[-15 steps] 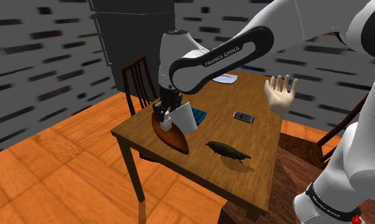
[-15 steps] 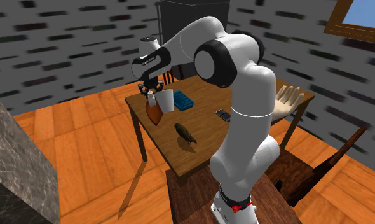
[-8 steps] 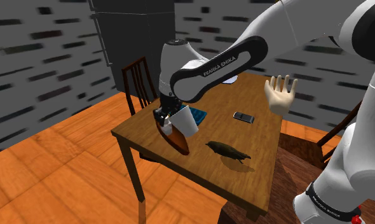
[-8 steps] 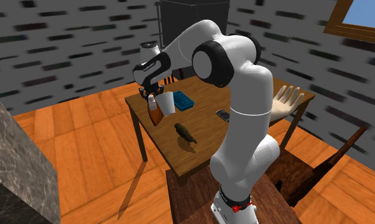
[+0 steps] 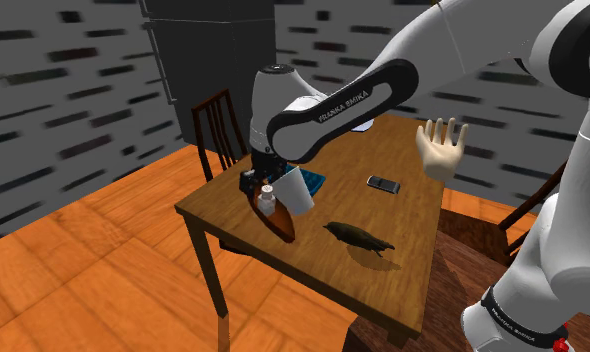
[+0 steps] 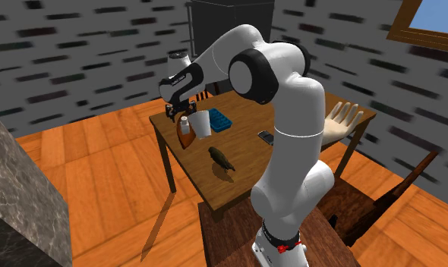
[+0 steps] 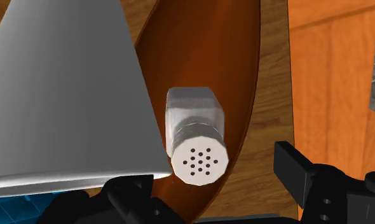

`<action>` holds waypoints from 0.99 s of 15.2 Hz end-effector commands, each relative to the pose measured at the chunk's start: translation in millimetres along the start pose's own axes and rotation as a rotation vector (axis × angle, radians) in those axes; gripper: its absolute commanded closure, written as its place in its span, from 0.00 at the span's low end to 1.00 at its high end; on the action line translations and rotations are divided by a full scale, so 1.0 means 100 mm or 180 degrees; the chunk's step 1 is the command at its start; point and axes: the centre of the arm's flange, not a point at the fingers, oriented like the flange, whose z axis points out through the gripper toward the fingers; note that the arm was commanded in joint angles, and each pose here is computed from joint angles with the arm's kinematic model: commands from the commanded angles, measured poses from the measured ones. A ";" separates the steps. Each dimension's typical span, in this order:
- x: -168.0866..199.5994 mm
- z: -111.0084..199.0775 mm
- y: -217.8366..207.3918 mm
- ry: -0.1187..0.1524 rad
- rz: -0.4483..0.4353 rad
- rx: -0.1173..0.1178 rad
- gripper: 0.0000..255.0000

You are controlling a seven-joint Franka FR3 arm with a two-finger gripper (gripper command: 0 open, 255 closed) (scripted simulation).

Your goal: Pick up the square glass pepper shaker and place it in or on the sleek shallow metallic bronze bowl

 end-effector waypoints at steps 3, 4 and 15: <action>0.00 0.01 0.00 -0.0011 -0.0001 -0.0001 0.00; -0.02 0.01 0.00 -0.0010 -0.0001 -0.0001 0.00; -0.02 -0.49 0.00 -0.0010 -0.0001 -0.0001 0.00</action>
